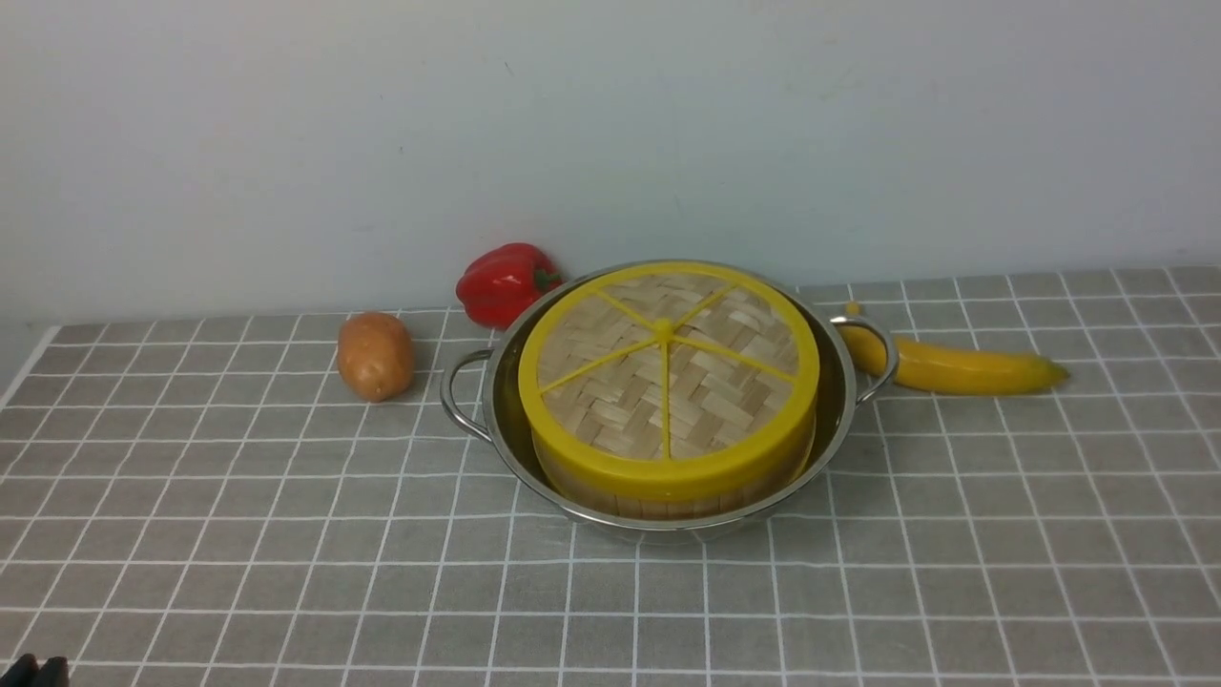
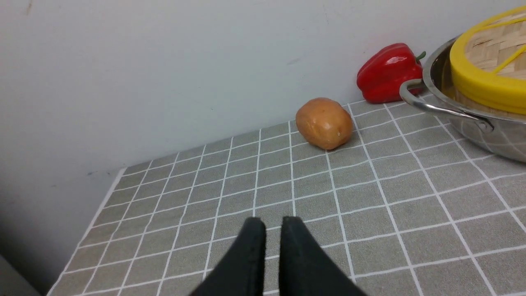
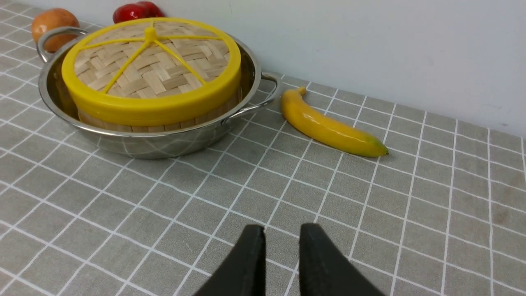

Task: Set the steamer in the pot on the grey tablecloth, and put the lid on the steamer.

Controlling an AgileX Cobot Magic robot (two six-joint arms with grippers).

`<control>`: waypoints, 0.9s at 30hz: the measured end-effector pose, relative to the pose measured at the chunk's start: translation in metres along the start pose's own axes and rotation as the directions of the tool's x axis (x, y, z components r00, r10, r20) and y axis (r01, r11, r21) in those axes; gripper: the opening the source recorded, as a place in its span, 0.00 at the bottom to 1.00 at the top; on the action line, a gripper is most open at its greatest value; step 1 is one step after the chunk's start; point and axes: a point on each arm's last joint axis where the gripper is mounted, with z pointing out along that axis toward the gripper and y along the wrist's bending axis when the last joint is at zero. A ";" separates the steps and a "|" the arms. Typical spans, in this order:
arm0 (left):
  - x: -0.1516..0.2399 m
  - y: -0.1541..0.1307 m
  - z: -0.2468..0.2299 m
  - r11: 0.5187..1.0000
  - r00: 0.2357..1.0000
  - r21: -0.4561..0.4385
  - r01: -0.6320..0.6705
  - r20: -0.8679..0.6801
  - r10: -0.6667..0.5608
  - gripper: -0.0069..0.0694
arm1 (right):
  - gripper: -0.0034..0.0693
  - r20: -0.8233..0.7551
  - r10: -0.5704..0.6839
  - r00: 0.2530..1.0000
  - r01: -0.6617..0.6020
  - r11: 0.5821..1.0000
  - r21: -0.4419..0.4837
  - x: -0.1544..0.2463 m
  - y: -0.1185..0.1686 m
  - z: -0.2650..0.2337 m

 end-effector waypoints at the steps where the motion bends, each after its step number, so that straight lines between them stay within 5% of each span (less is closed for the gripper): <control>1: 0.000 0.000 0.000 1.000 1.000 0.000 0.000 0.001 0.000 0.16 | 0.27 0.000 0.000 1.000 0.000 1.000 0.000 0.000 0.000 0.000; 12: 0.000 0.000 0.000 1.000 1.000 0.000 0.000 0.001 0.000 0.18 | 0.33 0.000 0.001 1.000 -0.001 1.000 0.007 0.000 0.000 0.000; 20: 0.000 0.000 0.000 1.000 1.000 0.000 0.000 0.002 0.000 0.20 | 0.37 0.173 0.058 0.983 -0.102 0.961 0.258 0.021 -0.012 0.022; 27: 0.000 0.000 0.000 1.000 1.000 -0.001 0.000 0.002 0.000 0.21 | 0.38 0.275 0.065 0.959 -0.153 0.938 0.311 0.075 -0.015 0.043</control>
